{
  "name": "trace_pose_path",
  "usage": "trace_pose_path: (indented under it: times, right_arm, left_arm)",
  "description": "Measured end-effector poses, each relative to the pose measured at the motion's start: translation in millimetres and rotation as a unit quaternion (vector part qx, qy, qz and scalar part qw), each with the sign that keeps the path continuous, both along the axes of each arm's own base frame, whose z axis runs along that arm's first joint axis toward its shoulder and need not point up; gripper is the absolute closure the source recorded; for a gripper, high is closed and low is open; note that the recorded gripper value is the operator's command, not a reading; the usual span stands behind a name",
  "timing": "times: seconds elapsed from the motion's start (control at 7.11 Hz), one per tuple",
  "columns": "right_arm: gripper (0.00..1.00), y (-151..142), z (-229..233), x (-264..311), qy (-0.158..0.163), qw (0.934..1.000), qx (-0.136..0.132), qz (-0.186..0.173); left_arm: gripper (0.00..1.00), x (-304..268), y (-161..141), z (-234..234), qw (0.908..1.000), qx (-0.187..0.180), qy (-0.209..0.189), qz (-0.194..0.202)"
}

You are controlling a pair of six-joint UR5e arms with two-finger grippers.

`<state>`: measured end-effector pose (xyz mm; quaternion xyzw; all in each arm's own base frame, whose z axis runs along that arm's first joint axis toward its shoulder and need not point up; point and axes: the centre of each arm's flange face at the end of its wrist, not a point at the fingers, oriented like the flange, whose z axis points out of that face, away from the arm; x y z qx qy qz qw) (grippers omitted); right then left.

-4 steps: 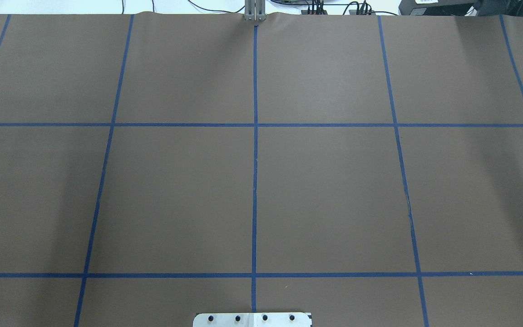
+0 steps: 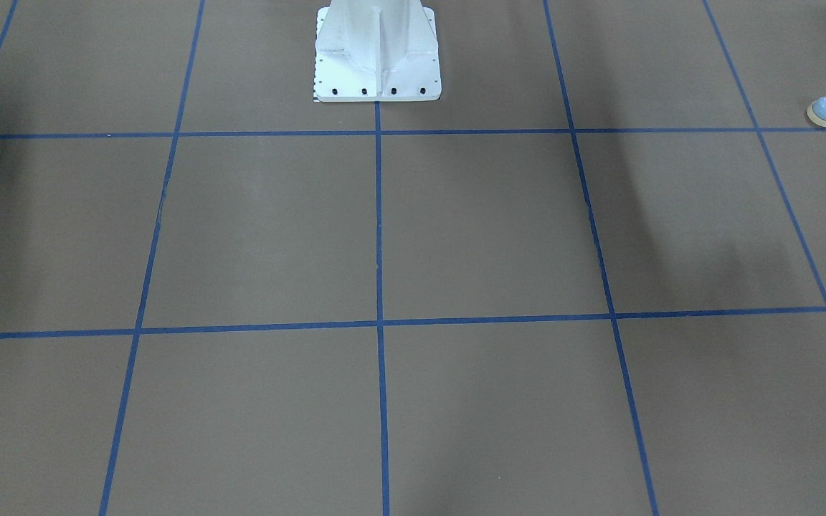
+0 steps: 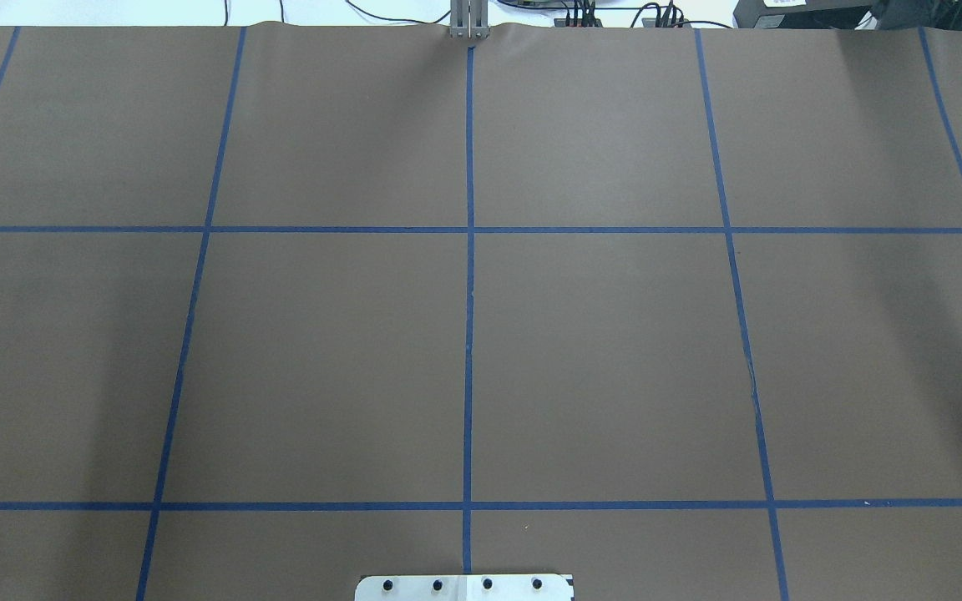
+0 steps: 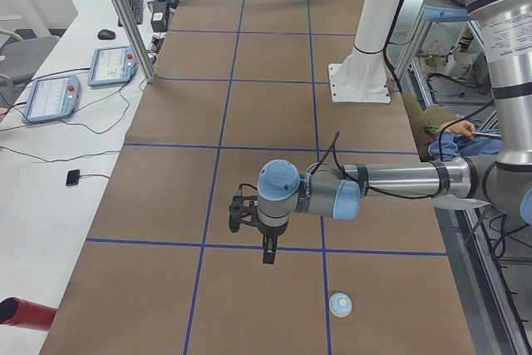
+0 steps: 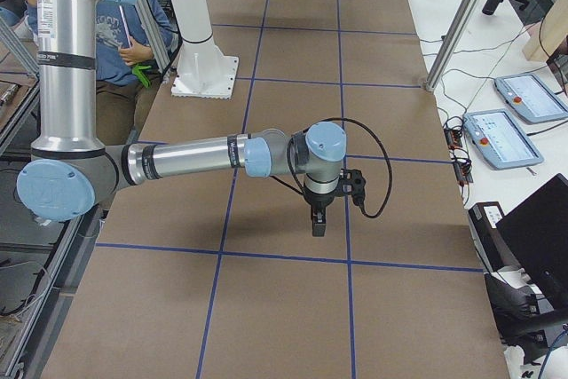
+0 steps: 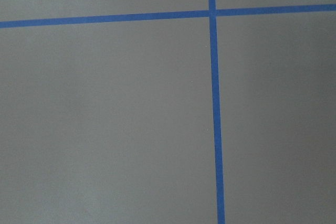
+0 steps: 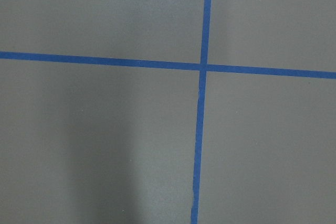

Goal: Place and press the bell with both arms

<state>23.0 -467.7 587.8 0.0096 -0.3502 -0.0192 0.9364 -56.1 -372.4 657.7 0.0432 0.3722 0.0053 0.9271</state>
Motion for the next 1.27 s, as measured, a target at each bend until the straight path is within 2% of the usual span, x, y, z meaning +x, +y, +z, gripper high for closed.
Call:
trace_pose_path:
  times: [0.42, 0.7, 0.99, 1.27]
  right_arm:
    - [0.00, 2, 5, -4, -0.016, 0.9998, -0.009, -0.003]
    - [0.00, 3, 5, -7, -0.034, 0.9994, -0.008, -0.007]
    - [0.00, 7, 2, -11, -0.061, 0.9981, -0.001, -0.011]
    - [0.00, 11, -4, -17, -0.086, 0.9957, 0.027, -0.021]
  left_arm:
    - [0.00, 11, -2, -6, 0.9994, 0.022, 0.020, 0.016]
    - [0.00, 17, 12, 5, 0.9992, 0.012, 0.025, 0.028]
    - [0.00, 17, 36, 42, 0.9989, -0.018, 0.024, 0.037]
    - [0.01, 18, 60, 86, 0.9983, -0.030, 0.027, 0.042]
